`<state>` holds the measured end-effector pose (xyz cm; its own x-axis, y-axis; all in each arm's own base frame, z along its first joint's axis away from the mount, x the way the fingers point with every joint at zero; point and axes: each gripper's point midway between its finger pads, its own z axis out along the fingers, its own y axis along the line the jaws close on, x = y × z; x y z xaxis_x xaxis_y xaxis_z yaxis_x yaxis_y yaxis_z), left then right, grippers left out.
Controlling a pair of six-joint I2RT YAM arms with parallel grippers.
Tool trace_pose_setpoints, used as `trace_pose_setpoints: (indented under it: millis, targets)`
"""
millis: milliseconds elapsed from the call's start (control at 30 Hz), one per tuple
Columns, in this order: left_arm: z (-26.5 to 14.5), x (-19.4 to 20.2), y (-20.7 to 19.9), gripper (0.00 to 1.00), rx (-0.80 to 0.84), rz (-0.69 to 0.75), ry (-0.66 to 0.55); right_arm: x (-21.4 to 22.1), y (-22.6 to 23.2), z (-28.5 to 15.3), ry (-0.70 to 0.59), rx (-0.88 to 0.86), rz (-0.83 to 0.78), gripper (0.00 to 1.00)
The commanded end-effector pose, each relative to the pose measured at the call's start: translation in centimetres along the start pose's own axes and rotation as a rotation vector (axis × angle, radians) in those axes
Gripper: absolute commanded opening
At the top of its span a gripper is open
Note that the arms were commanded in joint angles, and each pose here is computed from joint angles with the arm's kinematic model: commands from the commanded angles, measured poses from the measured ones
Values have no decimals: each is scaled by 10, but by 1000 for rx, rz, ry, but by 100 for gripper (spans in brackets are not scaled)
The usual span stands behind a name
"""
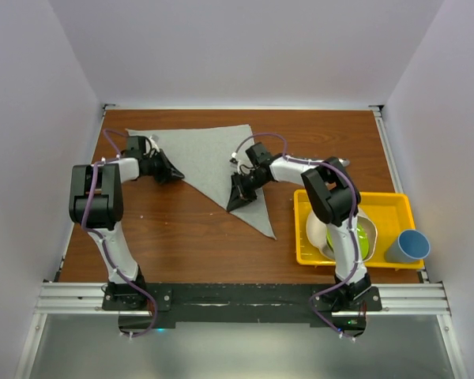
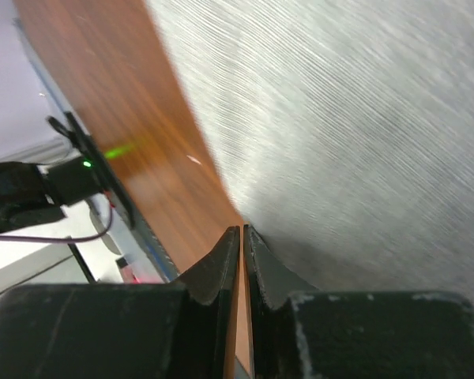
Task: Fold the napkin, place the utensils inside, and roll it up
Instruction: Fold the napkin
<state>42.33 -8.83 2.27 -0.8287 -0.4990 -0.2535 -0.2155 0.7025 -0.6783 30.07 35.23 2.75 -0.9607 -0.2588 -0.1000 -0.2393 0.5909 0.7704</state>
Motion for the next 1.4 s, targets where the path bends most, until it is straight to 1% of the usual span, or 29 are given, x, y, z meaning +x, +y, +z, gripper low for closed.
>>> trace_pose_setpoints:
  millis: [0, 67, 133, 267, 333, 367, 400, 433, 467, 500, 533, 567, 600, 633, 667, 733, 933, 1067, 1167, 1233, 1267, 1300, 1333, 1367]
  targets:
    - [-3, -21, -7, 0, 4, 39, -41, 23, -9, -13, 18, 37, -35, 10]
    - [-2, -21, -6, 0, 1, 37, -37, 36, -16, -14, 39, 62, -24, 9]
    - [-6, -24, -7, 0, -10, 42, -50, 39, -4, -26, 23, 57, -38, 9]
    - [-30, -57, -21, 1, -8, 61, -156, 56, 8, -48, 0, 81, -37, 10]
    - [-42, -79, -17, 6, -4, 38, -221, 62, 14, -57, -14, 90, -36, 13]
    - [-49, -91, -18, 14, -2, 26, -259, 67, 10, -58, -9, 108, -28, 14]
    - [-58, -106, -8, 18, -23, 7, -306, 72, 8, -62, -4, 138, -18, 16]
    - [-63, -117, -3, 22, -32, -2, -339, 72, 1, -66, -13, 186, -23, 16]
    - [-69, -128, 1, 28, -38, -15, -369, 70, 2, -73, -29, 211, -40, 18]
    - [-76, -141, 11, 31, -45, -31, -400, 77, -2, -78, -11, 249, -44, 23]
    - [-79, -146, 16, 33, -54, -42, -407, 70, -10, -85, -37, 324, -57, 24]
    - [-81, -158, 19, 38, -57, -47, -422, 69, -10, -93, -51, 361, -73, 25]
    - [-87, -166, 26, 40, -63, -59, -438, 72, -14, -100, -43, 400, -84, 28]
    - [-91, -176, 24, 41, -55, -57, -457, 67, -14, -106, -60, 429, -101, 35]
    - [-91, -179, 32, 42, -63, -73, -459, 65, -16, -111, -74, 456, -111, 37]
    - [-95, -190, 32, 42, -67, -71, -483, 69, -20, -113, -54, 475, -116, 39]
    - [-95, -206, 49, 42, -99, -89, -503, 74, -27, -110, -29, 482, -107, 41]
    - [-90, -201, 49, 42, -85, -105, -482, 71, -40, -117, -51, 568, -94, 45]
    - [-90, -188, 45, 40, -78, -114, -464, 77, -52, -112, -42, 588, -88, 44]
    - [-93, -176, 41, 40, -69, -118, -453, 90, -60, -105, -8, 576, -73, 41]
    - [-94, -171, 39, 40, -66, -116, -448, 89, -61, -102, -18, 567, -77, 39]
    - [-95, -167, 37, 40, -63, -115, -445, 93, -62, -99, -22, 560, -62, 35]
    - [-100, -160, 34, 40, -60, -114, -445, 105, -65, -95, -4, 550, -48, 32]
    - [-101, -155, 29, 40, -50, -112, -438, 106, -67, -93, -13, 543, -45, 29]
